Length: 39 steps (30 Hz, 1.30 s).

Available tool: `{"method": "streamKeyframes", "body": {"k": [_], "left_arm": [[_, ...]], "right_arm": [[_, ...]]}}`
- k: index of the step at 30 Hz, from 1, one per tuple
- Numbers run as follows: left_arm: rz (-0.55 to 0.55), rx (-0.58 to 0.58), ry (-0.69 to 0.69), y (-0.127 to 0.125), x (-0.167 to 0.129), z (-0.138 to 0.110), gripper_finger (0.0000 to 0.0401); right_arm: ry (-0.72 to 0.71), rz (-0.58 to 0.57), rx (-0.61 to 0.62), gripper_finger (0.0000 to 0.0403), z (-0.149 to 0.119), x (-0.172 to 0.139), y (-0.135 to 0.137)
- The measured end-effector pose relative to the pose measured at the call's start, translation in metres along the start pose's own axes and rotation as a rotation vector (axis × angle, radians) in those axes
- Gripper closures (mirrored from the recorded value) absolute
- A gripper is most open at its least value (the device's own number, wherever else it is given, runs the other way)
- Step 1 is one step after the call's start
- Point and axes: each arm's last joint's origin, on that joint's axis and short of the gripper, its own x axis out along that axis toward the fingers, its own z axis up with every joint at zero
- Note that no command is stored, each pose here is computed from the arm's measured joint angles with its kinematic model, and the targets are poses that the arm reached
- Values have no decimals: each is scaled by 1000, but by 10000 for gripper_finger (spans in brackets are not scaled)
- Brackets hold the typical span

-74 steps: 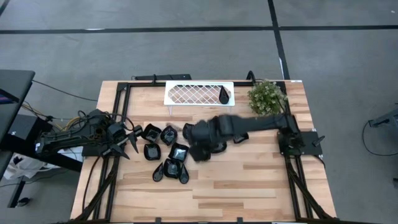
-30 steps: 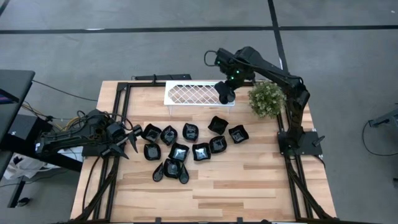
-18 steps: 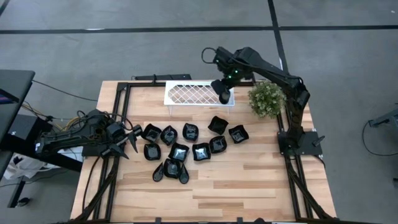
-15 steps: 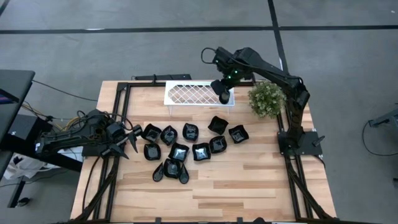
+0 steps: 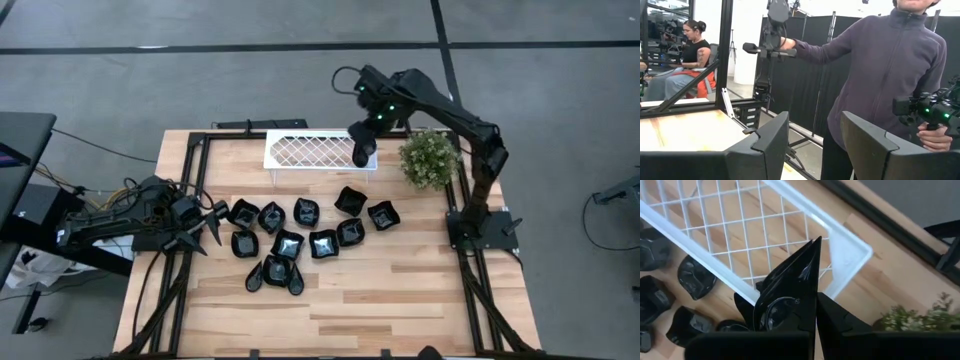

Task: Pick & Place Mini shaped plates
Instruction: Stack the drop-shaped plate on top of the drop-shaped plate on the shelf

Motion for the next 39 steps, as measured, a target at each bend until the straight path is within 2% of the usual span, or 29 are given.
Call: {"method": "streamKeyframes", "body": {"k": [4,7,15,20,24,32,39], "left_arm": [[0,0,0,0,0,0,219],[0,1,0,0,0,0,219],[0,1,0,0,0,0,219],[-1,4,-2,0,0,0,219],[-1,6,-3,0,0,1,219],[-1,7,-4,0,0,1,219],[-2,8,-4,0,0,1,219]], "right_arm": [[-58,11,6,403,-4,-18,-11],[-139,67,11,403,-9,-24,-16],[-198,179,75,403,-42,10,-21],[-248,245,61,403,-56,19,-19],[-235,245,62,403,-59,27,-20],[-265,253,37,403,-47,41,-18],[-225,238,19,403,-43,55,-18]]}}
